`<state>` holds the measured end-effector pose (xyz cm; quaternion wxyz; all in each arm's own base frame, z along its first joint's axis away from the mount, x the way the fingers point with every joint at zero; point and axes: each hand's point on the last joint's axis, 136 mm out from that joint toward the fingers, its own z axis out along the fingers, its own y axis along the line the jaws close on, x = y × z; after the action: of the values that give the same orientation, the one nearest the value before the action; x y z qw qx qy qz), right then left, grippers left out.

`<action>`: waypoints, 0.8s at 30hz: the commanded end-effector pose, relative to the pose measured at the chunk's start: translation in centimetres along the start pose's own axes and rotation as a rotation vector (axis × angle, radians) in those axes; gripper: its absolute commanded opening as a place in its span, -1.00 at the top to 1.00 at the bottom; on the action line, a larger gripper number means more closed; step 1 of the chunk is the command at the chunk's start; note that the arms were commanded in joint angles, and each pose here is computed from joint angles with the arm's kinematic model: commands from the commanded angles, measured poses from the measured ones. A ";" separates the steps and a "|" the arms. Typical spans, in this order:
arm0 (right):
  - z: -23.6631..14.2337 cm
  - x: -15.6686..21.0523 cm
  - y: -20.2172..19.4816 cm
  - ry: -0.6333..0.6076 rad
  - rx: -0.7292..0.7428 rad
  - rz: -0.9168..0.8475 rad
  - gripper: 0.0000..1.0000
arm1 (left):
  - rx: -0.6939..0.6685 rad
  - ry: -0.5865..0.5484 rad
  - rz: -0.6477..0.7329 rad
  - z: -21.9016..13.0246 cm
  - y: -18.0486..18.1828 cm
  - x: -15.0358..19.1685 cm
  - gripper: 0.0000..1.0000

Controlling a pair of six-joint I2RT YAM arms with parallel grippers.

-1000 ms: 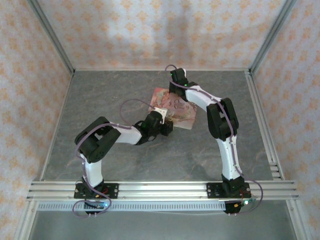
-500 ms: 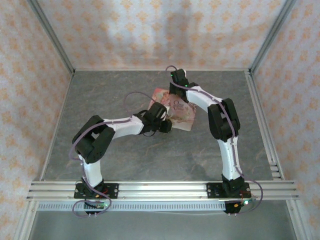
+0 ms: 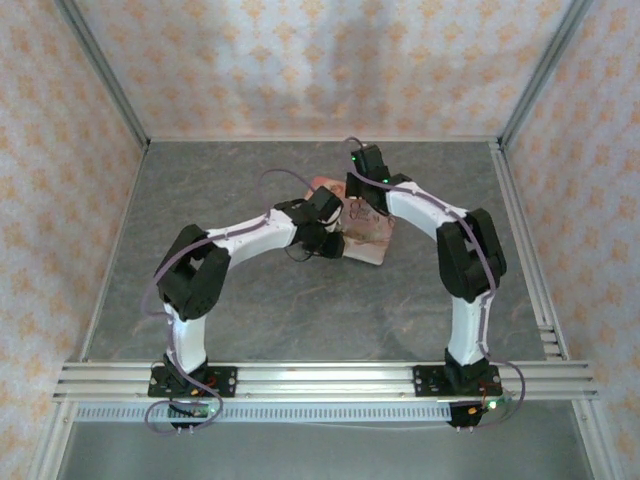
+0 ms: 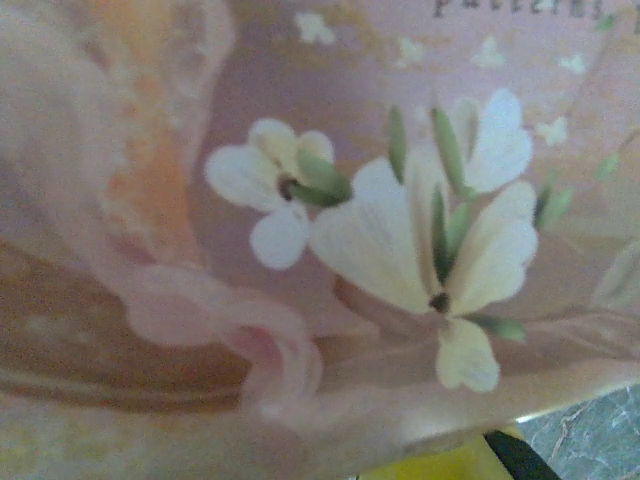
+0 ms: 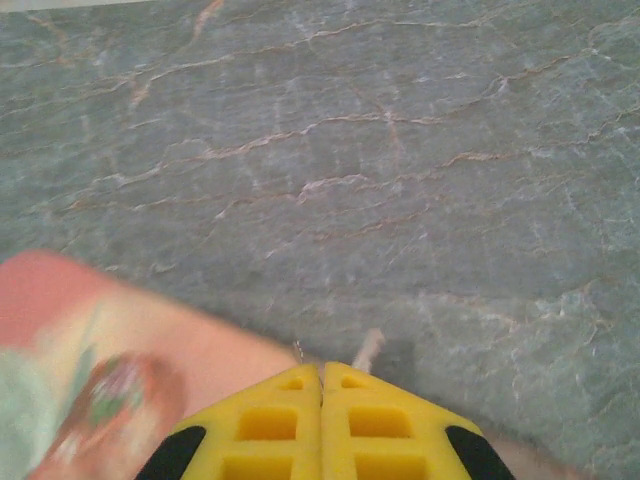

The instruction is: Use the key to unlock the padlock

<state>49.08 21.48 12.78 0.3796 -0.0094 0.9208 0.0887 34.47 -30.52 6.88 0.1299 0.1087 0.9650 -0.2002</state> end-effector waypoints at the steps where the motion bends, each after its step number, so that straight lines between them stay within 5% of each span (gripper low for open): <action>1: -2.4 -0.2 0.8 -0.019 -0.049 0.018 1.00 | 0.000 0.040 -0.061 0.1 0.4 -0.4 0.81; 12: -10.5 1.7 0.0 -0.130 -0.212 0.127 1.00 | 0.118 0.119 -0.249 0.7 -0.4 -0.4 0.81; 24: -17.1 9.5 -0.1 -0.156 -0.510 0.267 1.00 | 0.276 0.151 -0.414 -0.4 -2.6 -2.5 0.83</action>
<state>31.59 17.94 16.63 0.4128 0.0223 0.8596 0.3003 34.84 -31.86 6.64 0.0020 -0.0375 0.9540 -0.2975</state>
